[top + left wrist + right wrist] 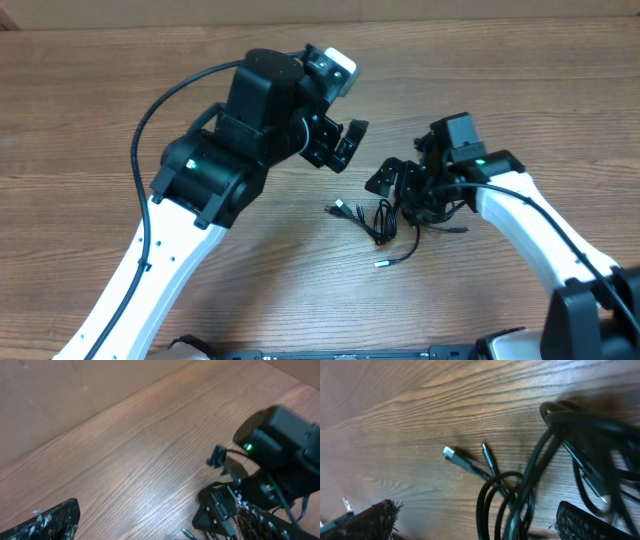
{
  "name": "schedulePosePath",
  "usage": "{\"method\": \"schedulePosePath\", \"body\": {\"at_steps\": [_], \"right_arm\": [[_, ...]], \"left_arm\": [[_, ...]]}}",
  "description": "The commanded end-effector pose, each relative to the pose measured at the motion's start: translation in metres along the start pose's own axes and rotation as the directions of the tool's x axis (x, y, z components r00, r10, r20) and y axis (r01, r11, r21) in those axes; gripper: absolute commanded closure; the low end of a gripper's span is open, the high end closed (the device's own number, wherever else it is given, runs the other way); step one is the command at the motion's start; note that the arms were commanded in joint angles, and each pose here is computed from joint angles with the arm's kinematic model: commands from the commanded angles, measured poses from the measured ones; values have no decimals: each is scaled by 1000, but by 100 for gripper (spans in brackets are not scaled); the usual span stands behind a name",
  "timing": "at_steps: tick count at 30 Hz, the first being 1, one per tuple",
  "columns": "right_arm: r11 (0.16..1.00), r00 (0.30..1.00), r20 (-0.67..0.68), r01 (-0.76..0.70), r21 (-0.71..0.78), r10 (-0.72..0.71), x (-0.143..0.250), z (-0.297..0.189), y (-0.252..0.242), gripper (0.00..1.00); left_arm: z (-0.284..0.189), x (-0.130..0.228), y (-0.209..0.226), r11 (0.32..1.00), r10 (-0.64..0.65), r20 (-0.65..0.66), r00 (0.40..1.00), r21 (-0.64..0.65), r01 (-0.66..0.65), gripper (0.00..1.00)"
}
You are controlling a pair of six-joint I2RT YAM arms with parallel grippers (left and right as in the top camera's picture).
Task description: Untangle cables
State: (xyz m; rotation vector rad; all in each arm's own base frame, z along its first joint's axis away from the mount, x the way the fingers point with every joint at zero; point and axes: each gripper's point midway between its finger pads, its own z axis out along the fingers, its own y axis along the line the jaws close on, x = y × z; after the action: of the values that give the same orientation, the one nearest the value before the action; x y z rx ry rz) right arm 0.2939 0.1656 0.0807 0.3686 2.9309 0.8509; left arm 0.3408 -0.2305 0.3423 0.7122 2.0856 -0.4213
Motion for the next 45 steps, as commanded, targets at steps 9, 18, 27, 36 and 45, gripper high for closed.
{"method": "schedulePosePath", "body": {"at_steps": [9, 18, 27, 36, 45], "right_arm": [[995, 998, -39, -40, 88, 43, 8, 25, -14, 67], [973, 986, 0, 167, -159, -169, -3, -15, 32, 96], [625, 735, 422, 676, -390, -531, 4, -160, 126, 96], [288, 373, 717, 926, -245, -589, 60, -262, 166, 96], [119, 261, 752, 964, -238, -606, 98, -278, 170, 96]], "left_arm": [[-3, 9, 19, 997, -63, -38, 997, -48, 62, 0], [-8, 11, 49, 958, -269, -15, 963, -109, 266, 0], [-8, 10, 42, 955, -291, -20, 956, -57, 290, 0], [-8, 10, 42, 867, -496, -6, 868, -60, 495, 0], [-11, -20, 7, 911, -379, 23, 925, 185, 369, 3]]}}
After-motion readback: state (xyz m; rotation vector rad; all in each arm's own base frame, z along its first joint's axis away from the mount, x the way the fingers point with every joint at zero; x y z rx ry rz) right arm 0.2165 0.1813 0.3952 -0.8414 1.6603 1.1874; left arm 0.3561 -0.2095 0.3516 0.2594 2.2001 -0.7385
